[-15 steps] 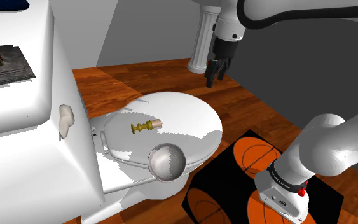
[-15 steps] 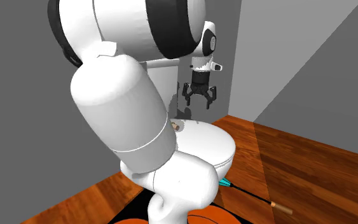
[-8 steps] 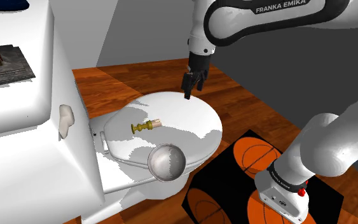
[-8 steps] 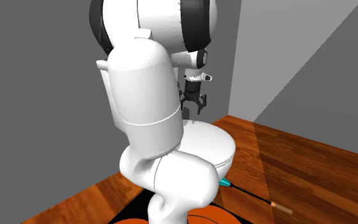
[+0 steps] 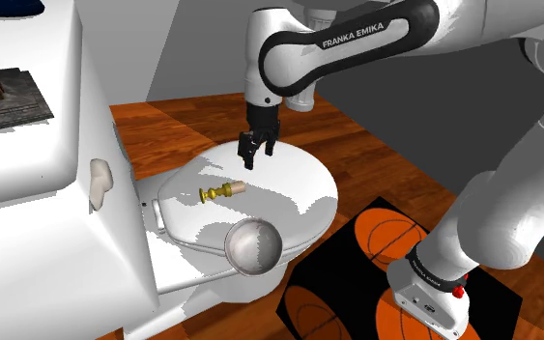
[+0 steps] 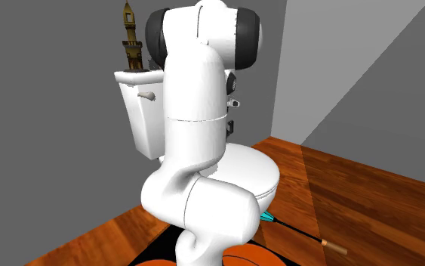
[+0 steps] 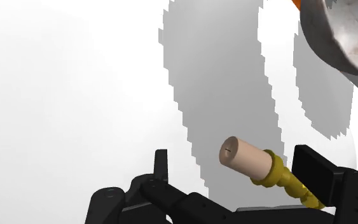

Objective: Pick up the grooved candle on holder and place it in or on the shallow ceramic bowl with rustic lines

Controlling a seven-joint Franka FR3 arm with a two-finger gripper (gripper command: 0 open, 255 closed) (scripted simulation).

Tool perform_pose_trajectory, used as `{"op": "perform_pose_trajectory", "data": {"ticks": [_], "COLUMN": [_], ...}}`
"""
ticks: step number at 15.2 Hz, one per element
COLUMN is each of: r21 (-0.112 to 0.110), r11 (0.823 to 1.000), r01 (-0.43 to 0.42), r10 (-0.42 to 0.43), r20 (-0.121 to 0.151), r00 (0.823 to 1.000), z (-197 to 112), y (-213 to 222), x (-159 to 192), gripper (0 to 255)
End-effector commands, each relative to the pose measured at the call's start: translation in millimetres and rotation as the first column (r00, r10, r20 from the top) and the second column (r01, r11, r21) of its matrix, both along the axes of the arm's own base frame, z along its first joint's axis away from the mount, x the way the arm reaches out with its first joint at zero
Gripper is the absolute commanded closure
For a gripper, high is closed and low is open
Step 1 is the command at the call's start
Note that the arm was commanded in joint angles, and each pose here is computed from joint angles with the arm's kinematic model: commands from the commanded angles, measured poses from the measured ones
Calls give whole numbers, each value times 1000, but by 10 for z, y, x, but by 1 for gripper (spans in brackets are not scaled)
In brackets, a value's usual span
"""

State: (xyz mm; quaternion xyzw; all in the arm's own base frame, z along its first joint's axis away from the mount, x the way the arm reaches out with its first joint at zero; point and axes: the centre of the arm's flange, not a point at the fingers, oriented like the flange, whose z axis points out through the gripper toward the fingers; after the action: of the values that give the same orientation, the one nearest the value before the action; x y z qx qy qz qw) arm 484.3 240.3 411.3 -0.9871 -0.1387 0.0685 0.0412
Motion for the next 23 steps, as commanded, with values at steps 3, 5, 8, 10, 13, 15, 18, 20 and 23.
{"op": "perform_pose_trajectory", "data": {"ticks": [3, 5, 8, 10, 13, 15, 18, 20, 23], "r21": [13, 20, 21, 21, 21, 21, 21, 21, 21], "r11": [1000, 999, 999, 999, 999, 999, 999, 999, 999], "r01": [-27, -41, -43, -43, -43, -43, -43, -43, -43], "r10": [28, 42, 43, 43, 43, 43, 43, 43, 43], "r20": [-24, -36, -37, -37, -37, -37, -37, -37, -37], "r00": [999, 999, 998, 998, 998, 998, 998, 998, 998], "z": [-330, -488, -611, -714, -899, -899, -899, -899, -899], "y": [374, 568, 600, 608, 622, 622, 622, 622, 622], "x": [191, 288, 280, 260, 225, 225, 225, 225, 225], "gripper": [0, 0, 0, 0, 0, 0, 0, 0, 255]}}
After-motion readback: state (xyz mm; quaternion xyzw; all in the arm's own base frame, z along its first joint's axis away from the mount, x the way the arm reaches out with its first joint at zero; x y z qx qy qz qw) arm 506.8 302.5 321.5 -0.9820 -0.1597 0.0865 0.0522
